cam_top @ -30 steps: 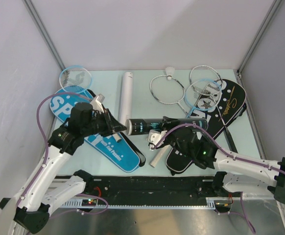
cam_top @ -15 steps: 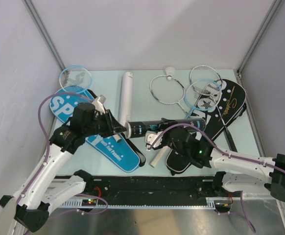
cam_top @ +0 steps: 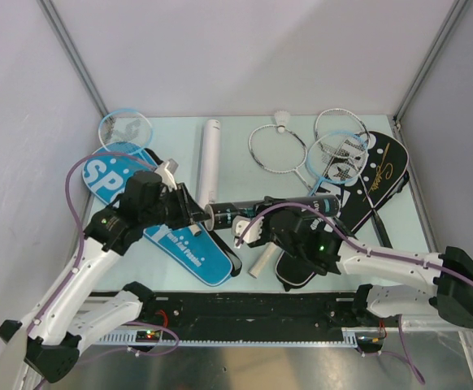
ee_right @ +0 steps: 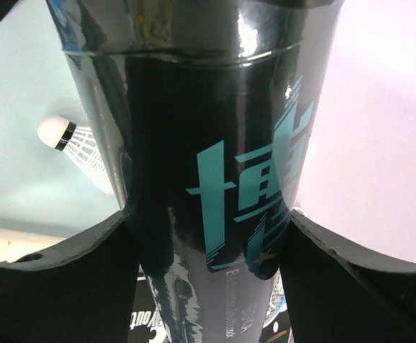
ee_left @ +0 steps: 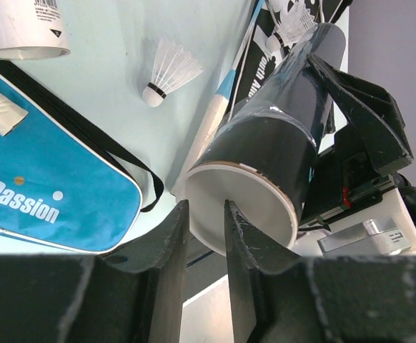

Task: Pack up the badminton gear
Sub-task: Close the lid on the shuttle tube.

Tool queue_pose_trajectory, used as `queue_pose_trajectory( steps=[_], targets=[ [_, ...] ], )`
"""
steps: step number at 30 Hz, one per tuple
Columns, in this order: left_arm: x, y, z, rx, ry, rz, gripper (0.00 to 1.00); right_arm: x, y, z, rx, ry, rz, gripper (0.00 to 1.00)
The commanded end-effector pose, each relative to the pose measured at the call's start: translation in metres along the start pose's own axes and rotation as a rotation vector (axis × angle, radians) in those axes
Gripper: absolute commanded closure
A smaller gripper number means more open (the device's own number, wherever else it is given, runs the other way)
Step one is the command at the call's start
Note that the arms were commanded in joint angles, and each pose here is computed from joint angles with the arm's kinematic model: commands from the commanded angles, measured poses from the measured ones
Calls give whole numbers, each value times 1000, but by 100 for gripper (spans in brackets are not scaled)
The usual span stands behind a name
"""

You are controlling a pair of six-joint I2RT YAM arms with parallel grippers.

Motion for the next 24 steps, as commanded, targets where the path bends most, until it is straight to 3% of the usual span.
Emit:
queue_pose_trajectory(
  steps=[1,15,24],
  targets=[
    [0,-2,-14,22,64,8,69,-2,-45,-39,67,135,-205,80],
    [5,-7,-13,35,23,-38,69,-4,-62,-45,72,172,-240,81],
    [-32,-11,-40,70,201,-96,59,-5,-66,-47,107,179,-226,81]
  ],
)
Point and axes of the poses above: each gripper's point midway between its finger pads, its own x axis out along the fingers, its own z axis along the line the jaws close on, y = z × x, the point moved 10 cm from there along -x, back along the fingers, and after that the axes turned 10 degrees about -x, right-handed, at the moved point
